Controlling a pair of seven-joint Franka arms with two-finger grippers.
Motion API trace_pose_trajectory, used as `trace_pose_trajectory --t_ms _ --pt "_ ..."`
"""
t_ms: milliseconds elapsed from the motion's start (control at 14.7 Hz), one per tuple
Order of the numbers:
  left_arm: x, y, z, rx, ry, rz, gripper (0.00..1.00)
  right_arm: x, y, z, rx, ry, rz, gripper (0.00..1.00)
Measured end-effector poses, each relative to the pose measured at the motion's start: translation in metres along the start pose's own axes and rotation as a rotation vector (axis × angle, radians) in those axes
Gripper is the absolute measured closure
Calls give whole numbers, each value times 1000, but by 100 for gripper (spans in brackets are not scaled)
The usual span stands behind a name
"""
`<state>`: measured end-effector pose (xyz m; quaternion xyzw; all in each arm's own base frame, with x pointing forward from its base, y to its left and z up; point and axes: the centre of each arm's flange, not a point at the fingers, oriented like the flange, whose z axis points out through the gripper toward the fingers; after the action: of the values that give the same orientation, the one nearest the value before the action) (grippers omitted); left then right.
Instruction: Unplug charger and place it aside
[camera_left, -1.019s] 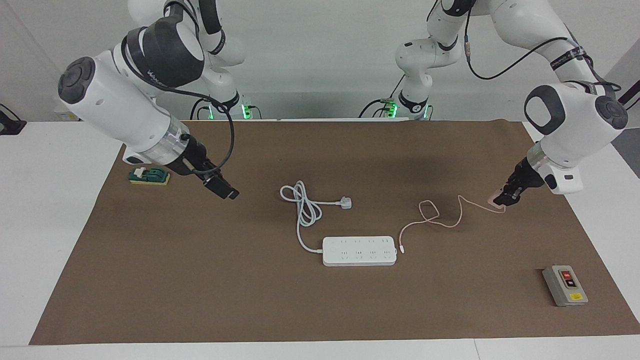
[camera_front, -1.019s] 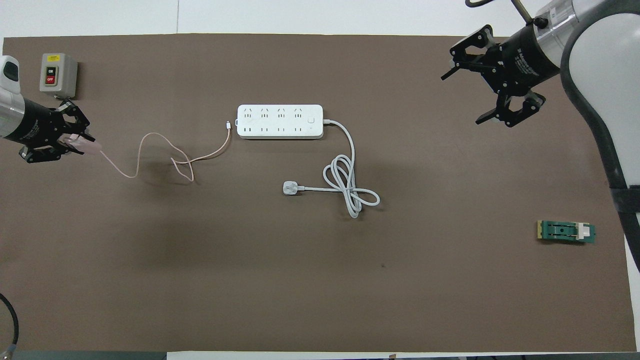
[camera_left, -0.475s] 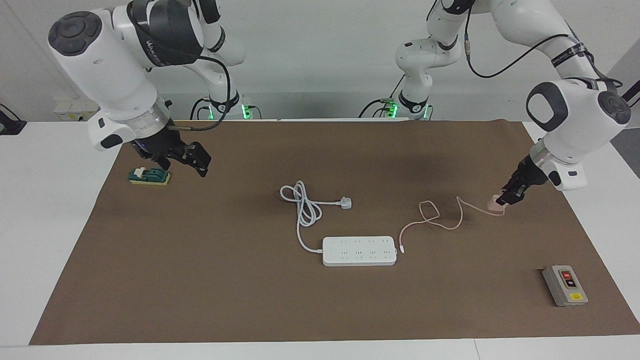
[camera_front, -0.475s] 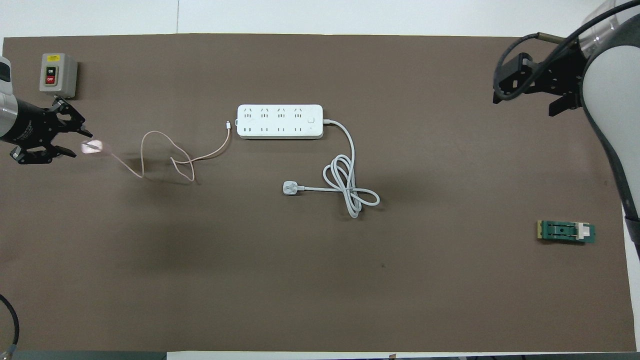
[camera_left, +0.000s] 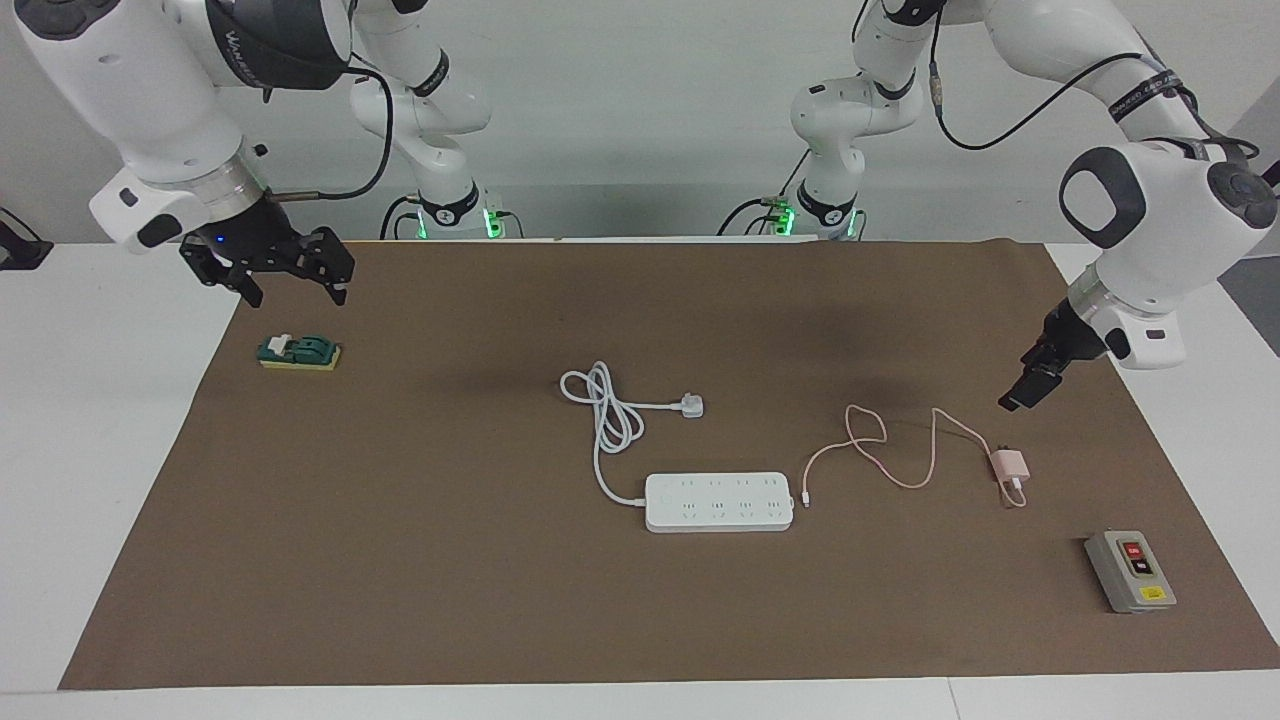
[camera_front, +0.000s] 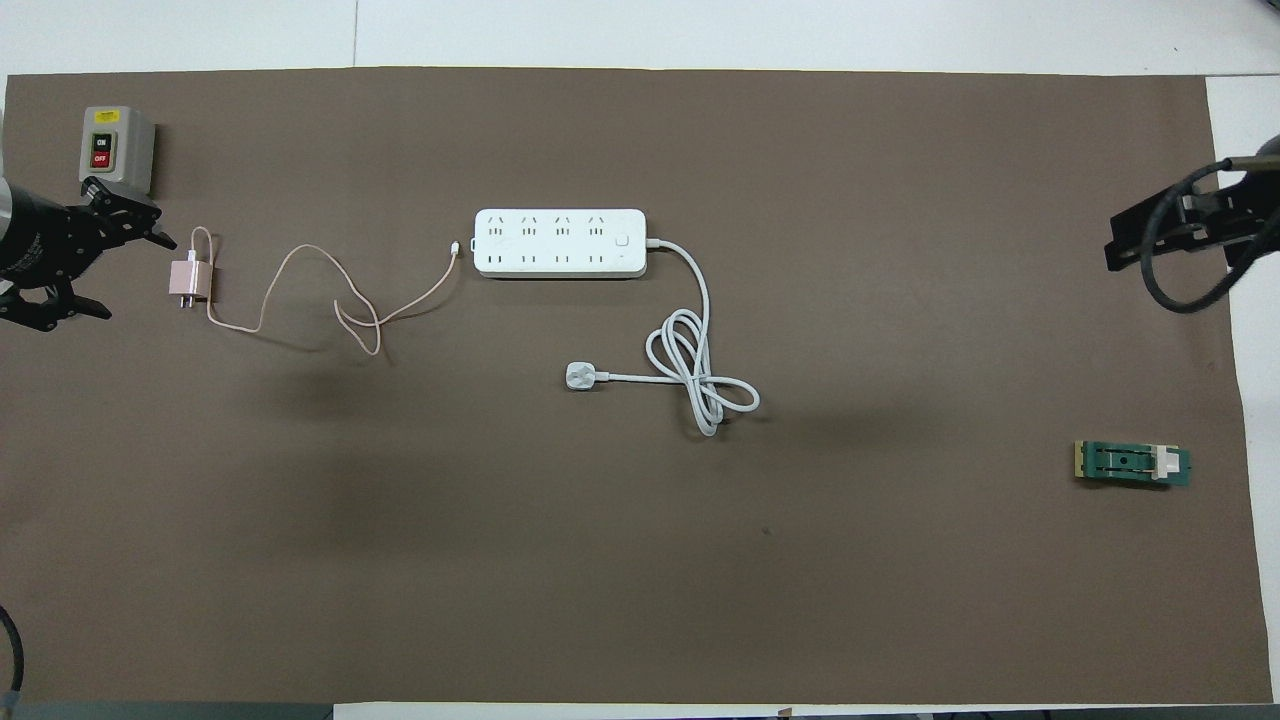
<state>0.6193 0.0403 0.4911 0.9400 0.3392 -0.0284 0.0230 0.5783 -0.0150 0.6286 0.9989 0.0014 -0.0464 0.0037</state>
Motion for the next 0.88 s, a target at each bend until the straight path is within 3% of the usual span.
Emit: trace_pose_trajectory --t_ms 340,543,883 --pt "-28 18 -46 26 -15 249 0 -43 1 12 2 -21 2 0" --pt "-52 19 -85 17 11 332 0 -42 3 16 1 -10 5 0" --pt "-109 22 -126 79 -18 517 0 -43 3 15 -18 -20 4 0"
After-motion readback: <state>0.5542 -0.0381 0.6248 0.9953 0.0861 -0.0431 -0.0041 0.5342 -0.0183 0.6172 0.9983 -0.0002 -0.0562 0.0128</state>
